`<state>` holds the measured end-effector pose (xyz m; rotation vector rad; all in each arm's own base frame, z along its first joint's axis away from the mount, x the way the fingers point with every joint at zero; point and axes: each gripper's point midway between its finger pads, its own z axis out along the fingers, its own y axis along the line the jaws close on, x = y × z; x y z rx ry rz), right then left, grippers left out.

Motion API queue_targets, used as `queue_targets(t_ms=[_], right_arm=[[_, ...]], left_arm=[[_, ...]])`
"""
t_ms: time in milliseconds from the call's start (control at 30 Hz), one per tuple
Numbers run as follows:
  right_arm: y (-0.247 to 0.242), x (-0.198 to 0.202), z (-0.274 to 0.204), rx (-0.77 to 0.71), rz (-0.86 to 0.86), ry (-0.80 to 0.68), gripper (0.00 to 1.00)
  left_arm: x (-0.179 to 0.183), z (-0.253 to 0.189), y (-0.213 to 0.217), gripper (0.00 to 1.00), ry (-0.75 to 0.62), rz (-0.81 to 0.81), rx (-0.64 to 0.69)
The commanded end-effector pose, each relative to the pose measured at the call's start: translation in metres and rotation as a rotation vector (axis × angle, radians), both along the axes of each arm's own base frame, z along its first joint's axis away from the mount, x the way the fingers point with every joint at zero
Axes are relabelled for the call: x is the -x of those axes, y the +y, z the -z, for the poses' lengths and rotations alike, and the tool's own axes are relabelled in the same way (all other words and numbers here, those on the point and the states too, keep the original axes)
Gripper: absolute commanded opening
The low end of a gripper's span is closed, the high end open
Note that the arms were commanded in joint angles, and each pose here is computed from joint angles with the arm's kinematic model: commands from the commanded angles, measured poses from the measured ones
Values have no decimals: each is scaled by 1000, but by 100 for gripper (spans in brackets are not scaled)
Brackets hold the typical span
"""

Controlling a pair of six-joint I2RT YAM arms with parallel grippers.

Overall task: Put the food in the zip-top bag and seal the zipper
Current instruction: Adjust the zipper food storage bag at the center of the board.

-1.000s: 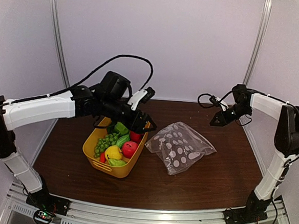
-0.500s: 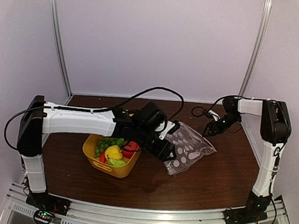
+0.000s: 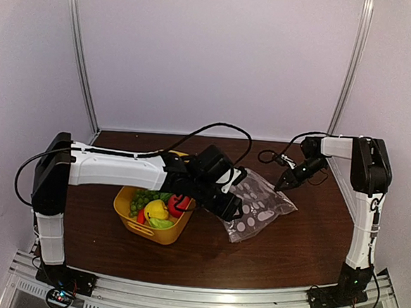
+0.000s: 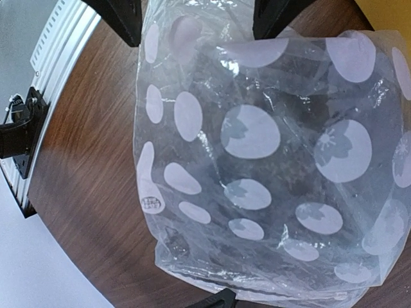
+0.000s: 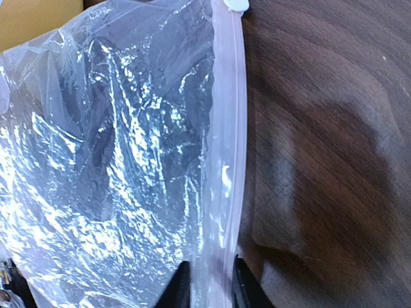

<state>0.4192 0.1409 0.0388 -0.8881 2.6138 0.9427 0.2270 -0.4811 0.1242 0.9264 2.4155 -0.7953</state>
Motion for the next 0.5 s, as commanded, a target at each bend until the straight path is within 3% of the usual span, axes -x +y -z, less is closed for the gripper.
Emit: queue_targets(t_ms=[0, 133, 467], right_arm=[[8, 11, -20, -56, -32, 15, 15], [6, 10, -42, -65, -20, -25, 0], [-28, 8, -156, 65, 42, -290, 0]], left_arm=[[-10, 15, 1, 59, -22, -41, -11], [-11, 15, 3, 59, -28, -44, -14], [-13, -21, 4, 61, -88, -45, 60]])
